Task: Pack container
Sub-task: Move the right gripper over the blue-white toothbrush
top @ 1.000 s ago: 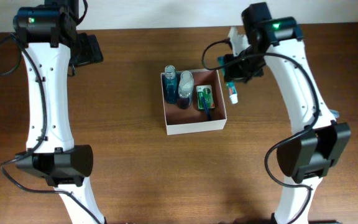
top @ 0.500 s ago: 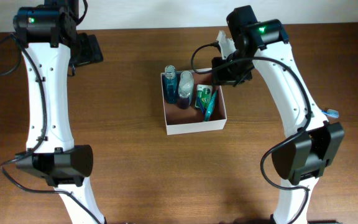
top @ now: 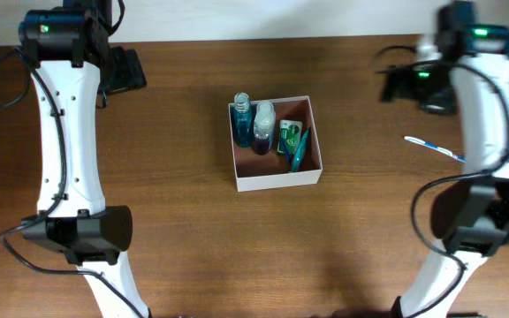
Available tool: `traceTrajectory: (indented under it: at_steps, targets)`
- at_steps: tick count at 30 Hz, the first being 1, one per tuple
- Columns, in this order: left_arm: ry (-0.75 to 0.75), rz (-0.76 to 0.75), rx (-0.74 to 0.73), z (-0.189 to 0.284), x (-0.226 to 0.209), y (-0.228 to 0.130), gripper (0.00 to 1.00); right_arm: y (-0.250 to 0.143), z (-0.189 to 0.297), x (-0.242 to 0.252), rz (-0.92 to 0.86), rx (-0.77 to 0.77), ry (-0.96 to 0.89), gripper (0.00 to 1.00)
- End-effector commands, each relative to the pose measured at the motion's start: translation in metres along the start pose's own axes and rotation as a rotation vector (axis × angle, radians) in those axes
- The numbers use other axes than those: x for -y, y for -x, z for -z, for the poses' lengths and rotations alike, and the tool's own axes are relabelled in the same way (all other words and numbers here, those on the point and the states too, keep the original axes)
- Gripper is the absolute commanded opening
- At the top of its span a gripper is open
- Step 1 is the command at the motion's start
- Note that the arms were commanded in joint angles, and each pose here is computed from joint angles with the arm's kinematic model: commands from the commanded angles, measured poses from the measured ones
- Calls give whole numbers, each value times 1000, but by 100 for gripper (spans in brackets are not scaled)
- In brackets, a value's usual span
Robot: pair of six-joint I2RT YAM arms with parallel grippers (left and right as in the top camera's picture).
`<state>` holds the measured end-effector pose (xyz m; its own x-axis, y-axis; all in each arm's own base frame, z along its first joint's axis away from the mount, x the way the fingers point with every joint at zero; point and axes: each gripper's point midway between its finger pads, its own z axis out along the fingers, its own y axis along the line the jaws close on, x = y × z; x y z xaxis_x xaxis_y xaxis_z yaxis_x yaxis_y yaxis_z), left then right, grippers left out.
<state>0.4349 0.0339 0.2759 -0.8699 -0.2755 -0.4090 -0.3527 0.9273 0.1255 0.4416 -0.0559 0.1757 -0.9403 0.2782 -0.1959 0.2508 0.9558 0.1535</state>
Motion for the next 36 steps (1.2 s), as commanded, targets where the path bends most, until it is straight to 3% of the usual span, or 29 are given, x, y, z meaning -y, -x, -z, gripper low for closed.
traceTrajectory:
  at_steps: [1,5,9,11,16,20,23,28,36]
  targets:
    - [0,14,4,3,-2,0,99,2,6,10,-73,1,106,99]
    - [-1,14,4,3,-2,0,99,0,14,6,-124,-14,252,99]
    - [-1,13,4,3,-2,0,99,10,15,12,-146,27,256,99]
    - [-1,13,4,3,-2,0,99,14,14,21,-248,36,217,99]
    - [0,14,4,3,-2,0,99,-21,13,82,-1047,-24,-127,99]
    - [-1,14,4,3,-2,0,99,-24,14,90,-1354,-2,-158,99]
    - [-1,13,4,3,-2,0,99,-11,13,94,-1365,61,-141,99]
    - [-1,14,4,3,-2,0,99,-13,20,132,-1382,204,-341,99]
    - [0,13,4,3,-2,0,99,-18,-9,146,-1504,172,-411,99]
